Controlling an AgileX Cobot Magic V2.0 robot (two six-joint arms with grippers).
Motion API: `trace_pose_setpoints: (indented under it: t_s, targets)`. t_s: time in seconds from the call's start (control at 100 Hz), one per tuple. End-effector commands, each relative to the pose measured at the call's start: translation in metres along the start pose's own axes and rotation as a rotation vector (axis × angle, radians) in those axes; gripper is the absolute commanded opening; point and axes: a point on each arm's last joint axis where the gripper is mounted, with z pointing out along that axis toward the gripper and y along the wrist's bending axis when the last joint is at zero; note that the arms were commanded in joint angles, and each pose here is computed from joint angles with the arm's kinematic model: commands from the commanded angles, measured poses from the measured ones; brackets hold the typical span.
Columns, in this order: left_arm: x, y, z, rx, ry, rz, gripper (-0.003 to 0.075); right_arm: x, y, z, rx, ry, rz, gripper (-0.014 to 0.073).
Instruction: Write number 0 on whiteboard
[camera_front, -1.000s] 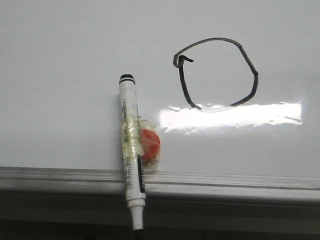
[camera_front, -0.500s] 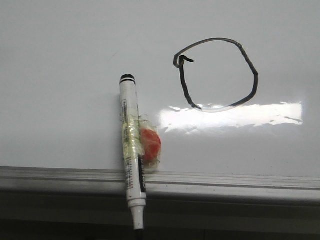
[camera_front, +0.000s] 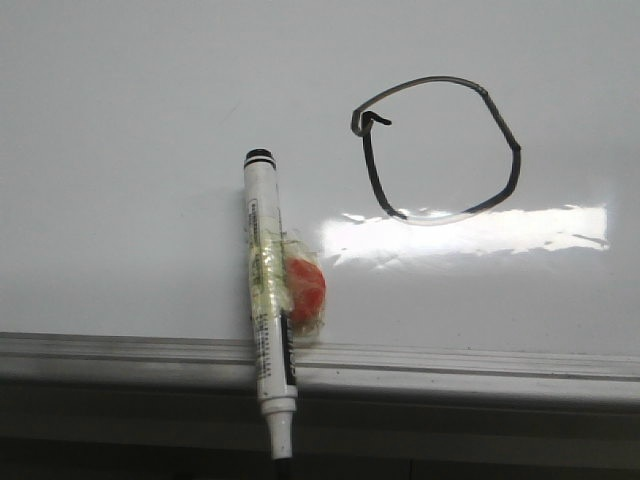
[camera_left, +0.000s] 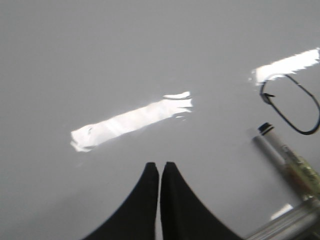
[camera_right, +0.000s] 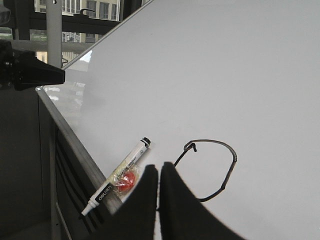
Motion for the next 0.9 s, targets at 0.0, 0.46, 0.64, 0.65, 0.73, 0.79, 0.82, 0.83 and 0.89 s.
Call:
trace_pose_setpoints:
  t_s: [0.0, 0.46, 0.64, 0.65, 0.73, 0.79, 0.82, 0.83, 0.89]
  targets:
    - [0.005, 0.004, -0.005, -0.078, -0.108, -0.085, -0.0020, -0.014, -0.003, -0.001, 0.031, -0.090, -0.011, -0.0048]
    - [0.050, 0.015, -0.009, -0.317, 0.093, -0.003, -0.0020, -0.014, -0.003, -0.001, 0.031, -0.090, -0.011, -0.0048]
    - [0.060, 0.013, -0.010, -0.299, 0.186, -0.060, -0.0020, -0.014, -0.003, -0.001, 0.031, -0.090, -0.011, -0.0048]
    - [0.060, 0.013, -0.010, -0.299, 0.186, -0.060, -0.0020, -0.014, -0.003, -0.001, 0.031, -0.090, -0.011, -0.0048]
    - [0.060, 0.012, -0.009, -0.296, 0.185, -0.079, -0.0020, -0.014, -0.003, -0.001, 0.030, -0.090, -0.011, -0.0048]
    - [0.060, 0.012, -0.009, -0.296, 0.185, -0.079, -0.0020, -0.014, -0.003, -0.001, 0.030, -0.090, -0.011, -0.0048]
    - [0.060, 0.012, -0.009, -0.296, 0.185, -0.079, -0.0020, -0.014, -0.003, -0.001, 0.030, -0.090, -0.011, -0.0048]
    - [0.060, 0.012, -0.009, -0.296, 0.185, -0.079, -0.0020, -0.014, -0.003, -0.001, 0.030, -0.090, -0.011, -0.0048]
    - [0.060, 0.012, -0.009, -0.296, 0.185, -0.079, -0.0020, -0.014, -0.003, -0.001, 0.030, -0.090, -0.011, -0.0048]
